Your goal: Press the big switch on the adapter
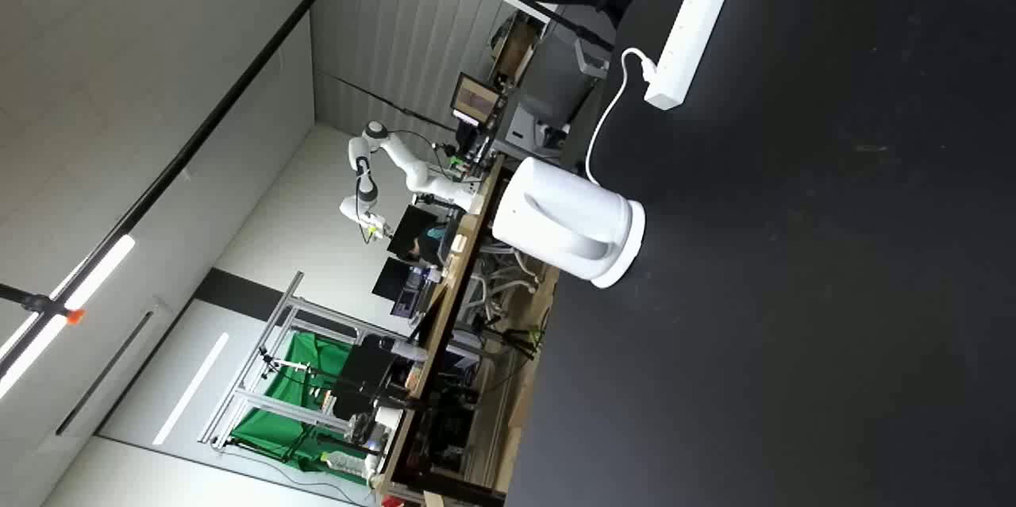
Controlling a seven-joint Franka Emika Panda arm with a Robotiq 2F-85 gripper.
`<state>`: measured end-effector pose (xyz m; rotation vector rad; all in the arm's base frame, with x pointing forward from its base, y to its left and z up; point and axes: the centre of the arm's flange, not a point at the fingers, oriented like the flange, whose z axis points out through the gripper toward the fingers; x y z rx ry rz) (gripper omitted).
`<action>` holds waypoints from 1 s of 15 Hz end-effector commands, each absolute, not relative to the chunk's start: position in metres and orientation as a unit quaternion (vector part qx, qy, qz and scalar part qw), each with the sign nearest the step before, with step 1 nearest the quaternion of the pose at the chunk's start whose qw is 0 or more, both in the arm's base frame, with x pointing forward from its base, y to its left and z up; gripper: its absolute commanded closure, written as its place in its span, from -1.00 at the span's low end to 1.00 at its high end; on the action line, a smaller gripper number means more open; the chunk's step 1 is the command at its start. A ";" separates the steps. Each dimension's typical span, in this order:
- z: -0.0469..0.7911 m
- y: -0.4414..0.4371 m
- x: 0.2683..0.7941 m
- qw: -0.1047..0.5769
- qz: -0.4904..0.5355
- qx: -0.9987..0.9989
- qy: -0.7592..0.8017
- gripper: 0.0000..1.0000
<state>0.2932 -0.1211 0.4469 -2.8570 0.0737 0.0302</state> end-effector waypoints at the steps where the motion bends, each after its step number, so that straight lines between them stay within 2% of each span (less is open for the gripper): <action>1: 0.447 -0.121 0.293 0.141 0.010 -0.990 0.026 -1.00; 12: 0.447 -0.121 0.293 0.141 0.010 -0.990 0.025 -1.00; 15: 0.445 -0.135 0.312 0.102 0.005 -0.994 -0.041 -1.00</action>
